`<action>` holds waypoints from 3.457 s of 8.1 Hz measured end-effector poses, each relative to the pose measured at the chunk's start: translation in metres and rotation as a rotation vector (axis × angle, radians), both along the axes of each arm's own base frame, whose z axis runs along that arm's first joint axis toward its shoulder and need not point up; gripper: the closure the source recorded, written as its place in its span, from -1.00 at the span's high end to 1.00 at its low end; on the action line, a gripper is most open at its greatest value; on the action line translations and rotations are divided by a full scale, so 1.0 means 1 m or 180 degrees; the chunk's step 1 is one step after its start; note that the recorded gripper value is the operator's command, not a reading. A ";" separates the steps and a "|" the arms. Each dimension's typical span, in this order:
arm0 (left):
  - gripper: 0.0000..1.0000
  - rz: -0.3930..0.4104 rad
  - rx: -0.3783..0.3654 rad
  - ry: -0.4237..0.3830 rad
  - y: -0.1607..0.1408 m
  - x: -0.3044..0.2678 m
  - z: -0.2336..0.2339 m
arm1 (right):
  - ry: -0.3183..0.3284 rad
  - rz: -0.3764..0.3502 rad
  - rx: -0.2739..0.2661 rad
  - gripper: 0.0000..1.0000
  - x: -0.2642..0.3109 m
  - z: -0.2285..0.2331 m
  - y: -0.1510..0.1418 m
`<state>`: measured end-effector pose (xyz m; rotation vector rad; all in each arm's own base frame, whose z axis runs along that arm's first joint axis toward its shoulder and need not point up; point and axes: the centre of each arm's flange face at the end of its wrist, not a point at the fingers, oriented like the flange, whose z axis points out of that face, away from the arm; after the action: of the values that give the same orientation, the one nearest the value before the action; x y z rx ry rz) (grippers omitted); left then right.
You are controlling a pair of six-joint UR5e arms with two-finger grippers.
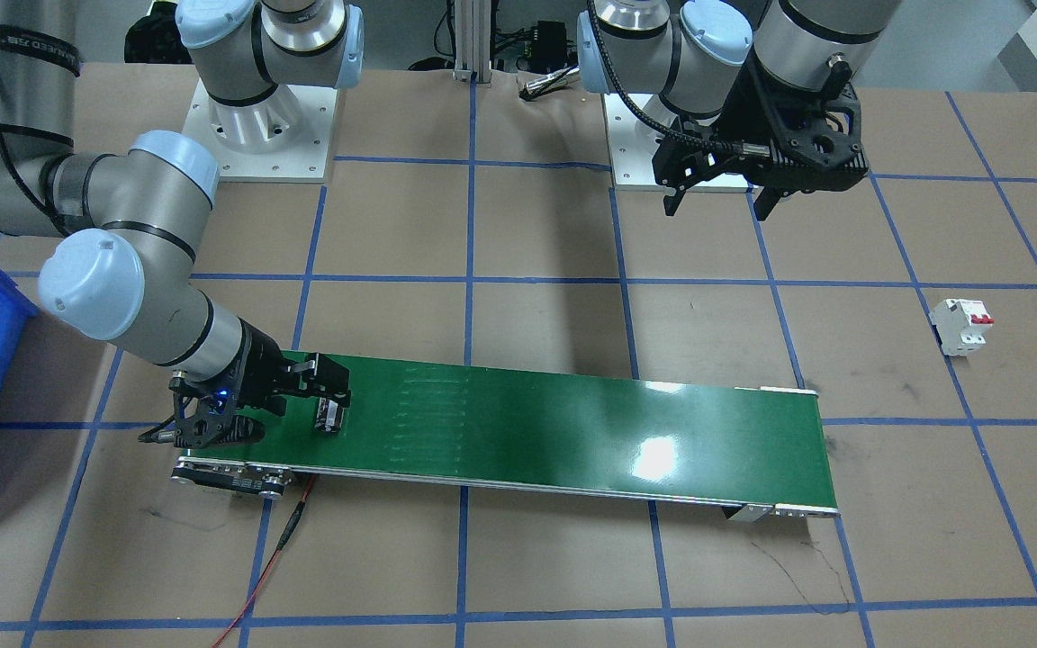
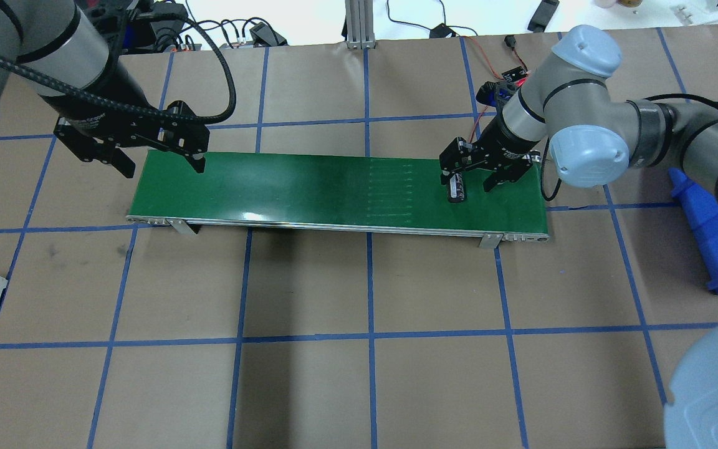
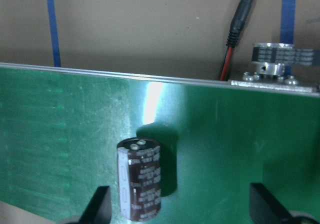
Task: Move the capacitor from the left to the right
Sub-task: 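Lower the right gripper onto the capacitor and close it, then lift the capacitor with the right gripper and carry it to the blue bin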
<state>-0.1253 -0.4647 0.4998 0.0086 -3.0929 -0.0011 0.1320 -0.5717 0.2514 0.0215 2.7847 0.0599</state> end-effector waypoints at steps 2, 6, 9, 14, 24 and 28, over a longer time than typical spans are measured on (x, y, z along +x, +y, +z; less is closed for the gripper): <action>1.00 0.0001 -0.0003 0.0000 0.000 0.000 0.000 | 0.0129 0.0012 0.0034 -0.21 -0.002 -0.005 0.001; 1.00 -0.0004 -0.0001 -0.0004 0.000 0.000 0.000 | 0.0432 0.0098 0.0053 -1.00 -0.010 -0.004 0.003; 1.00 -0.0005 0.0001 -0.0005 0.000 0.000 0.000 | 0.0846 0.0236 -0.0039 -1.00 -0.029 0.033 -0.013; 1.00 -0.0005 -0.0003 -0.0002 0.000 0.000 0.000 | 0.1294 0.1248 -0.0323 -1.00 -0.236 0.110 -0.020; 1.00 -0.0004 -0.0003 -0.0002 0.000 0.000 0.000 | 0.1433 0.2006 -0.0346 1.00 -0.456 -0.010 0.030; 1.00 -0.0004 -0.0003 0.0000 0.000 0.000 0.000 | 0.1474 0.2046 -0.0698 1.00 -0.410 0.091 0.043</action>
<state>-0.1252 -0.4648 0.4998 0.0065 -3.0929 0.0004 -0.2780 -0.5283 0.3426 -1.0313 3.1028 -0.1043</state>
